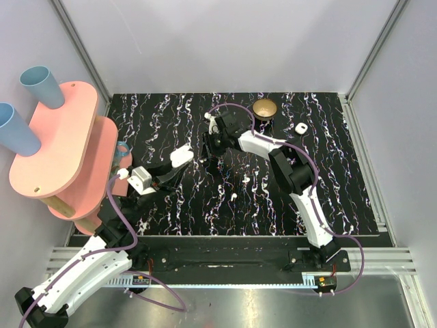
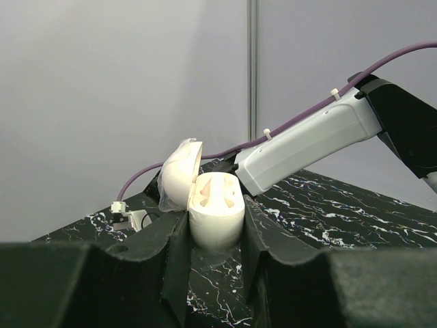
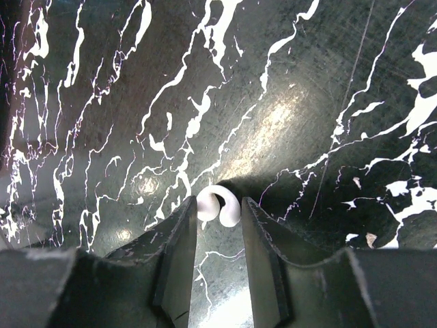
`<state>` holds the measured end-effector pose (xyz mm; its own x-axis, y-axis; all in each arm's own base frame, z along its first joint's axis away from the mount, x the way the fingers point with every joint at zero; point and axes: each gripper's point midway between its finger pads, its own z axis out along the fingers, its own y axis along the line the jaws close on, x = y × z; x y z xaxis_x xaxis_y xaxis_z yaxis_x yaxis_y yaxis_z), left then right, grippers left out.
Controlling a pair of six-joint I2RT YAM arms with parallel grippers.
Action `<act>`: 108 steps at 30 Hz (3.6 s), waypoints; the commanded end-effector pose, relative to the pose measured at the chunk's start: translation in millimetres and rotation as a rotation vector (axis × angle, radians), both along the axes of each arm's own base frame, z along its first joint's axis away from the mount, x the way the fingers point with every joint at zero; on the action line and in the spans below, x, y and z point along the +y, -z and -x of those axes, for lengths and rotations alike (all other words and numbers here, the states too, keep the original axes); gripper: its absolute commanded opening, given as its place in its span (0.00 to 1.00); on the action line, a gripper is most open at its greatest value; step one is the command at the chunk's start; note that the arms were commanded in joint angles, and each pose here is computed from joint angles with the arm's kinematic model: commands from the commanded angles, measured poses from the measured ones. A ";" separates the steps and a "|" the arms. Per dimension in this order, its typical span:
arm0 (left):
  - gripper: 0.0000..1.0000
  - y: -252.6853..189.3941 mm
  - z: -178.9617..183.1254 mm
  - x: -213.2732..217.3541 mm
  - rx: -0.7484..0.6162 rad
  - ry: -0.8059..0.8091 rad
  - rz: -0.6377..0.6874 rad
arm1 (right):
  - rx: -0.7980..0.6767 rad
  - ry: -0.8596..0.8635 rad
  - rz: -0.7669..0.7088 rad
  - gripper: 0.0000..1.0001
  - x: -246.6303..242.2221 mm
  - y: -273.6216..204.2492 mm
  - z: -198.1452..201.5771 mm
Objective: Insert the wireless bluetooth earbuds into the charging case
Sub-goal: Move the right earbud to the center of the board, then pick up the right earbud from the center of the board.
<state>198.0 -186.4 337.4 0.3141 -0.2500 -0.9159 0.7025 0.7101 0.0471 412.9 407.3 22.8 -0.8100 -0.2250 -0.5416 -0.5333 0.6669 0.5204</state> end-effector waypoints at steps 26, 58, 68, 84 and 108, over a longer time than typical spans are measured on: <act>0.02 -20.8 2.6 9.0 -0.045 -0.026 0.048 | 0.116 -0.047 0.125 0.33 -18.5 45.1 48.1; 0.04 -22.8 0.6 14.0 -0.045 -0.053 0.058 | 0.028 0.044 -0.028 0.17 -26.8 -0.3 63.8; 0.05 -19.4 -1.2 11.1 -0.034 -0.045 0.061 | 0.017 0.057 -0.034 0.33 -41.1 15.2 81.0; 0.06 -18.4 -2.0 15.4 -0.028 -0.065 0.067 | -0.013 0.068 -0.030 0.35 -44.8 3.8 78.2; 0.06 -18.0 -0.6 16.8 -0.028 -0.066 0.069 | -0.086 0.101 -0.047 0.21 -44.5 -25.5 66.7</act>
